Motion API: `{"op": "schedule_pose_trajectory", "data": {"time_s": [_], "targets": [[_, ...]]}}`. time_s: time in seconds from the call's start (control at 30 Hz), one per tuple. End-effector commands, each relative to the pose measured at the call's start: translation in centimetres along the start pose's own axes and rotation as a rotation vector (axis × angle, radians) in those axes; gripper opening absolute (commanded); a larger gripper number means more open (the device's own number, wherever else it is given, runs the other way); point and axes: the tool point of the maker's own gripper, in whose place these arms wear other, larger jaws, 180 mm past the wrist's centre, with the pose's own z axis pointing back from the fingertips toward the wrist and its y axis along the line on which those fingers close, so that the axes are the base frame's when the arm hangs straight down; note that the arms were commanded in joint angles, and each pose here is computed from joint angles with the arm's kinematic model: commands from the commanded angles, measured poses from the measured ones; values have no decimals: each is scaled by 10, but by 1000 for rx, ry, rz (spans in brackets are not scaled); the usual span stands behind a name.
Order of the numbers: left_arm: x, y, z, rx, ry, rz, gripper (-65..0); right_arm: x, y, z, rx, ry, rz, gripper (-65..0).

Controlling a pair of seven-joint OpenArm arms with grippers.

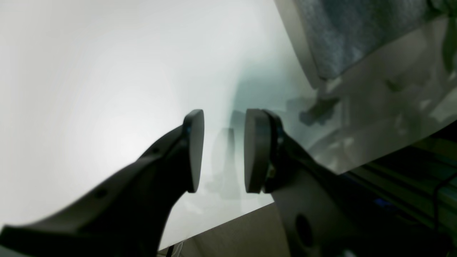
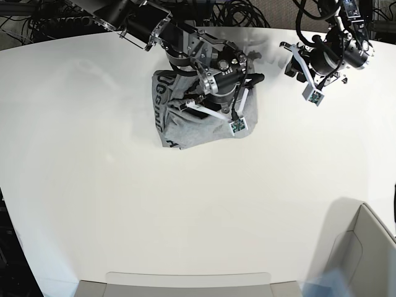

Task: Fold the T-shirt properly
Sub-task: 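Grasp the folded bundle with the right gripper and press it together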

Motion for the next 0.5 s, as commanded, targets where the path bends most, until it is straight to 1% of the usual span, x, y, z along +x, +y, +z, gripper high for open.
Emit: {"op": "schedule_pose_trajectory", "data": {"time_s": [0.0,0.07,0.13,0.2,0.27,0.37,0.47], "targets": [[6,0,4,1,-25,-15,-462,12,4,6,0,-28,10,-512],[6,0,4,1,-25,-15,-462,12,9,4,-7,-33,55,-432],[6,0,4,1,-25,-15,-462,15,15,6,-8,-49,95,-377],[6,0,4,1,-25,-15,-462,17,24,10,-7,-76,159,-334],[6,0,4,1,-25,-15,-462,19,31,13,-9,-103,219,-317],[6,0,4,1,-25,-15,-462,25,40,14,-30,-136,310,-316],[-1,-3,3,-5,-7,-9,-462,30,42,2,-94,-131,395,-316]]}}
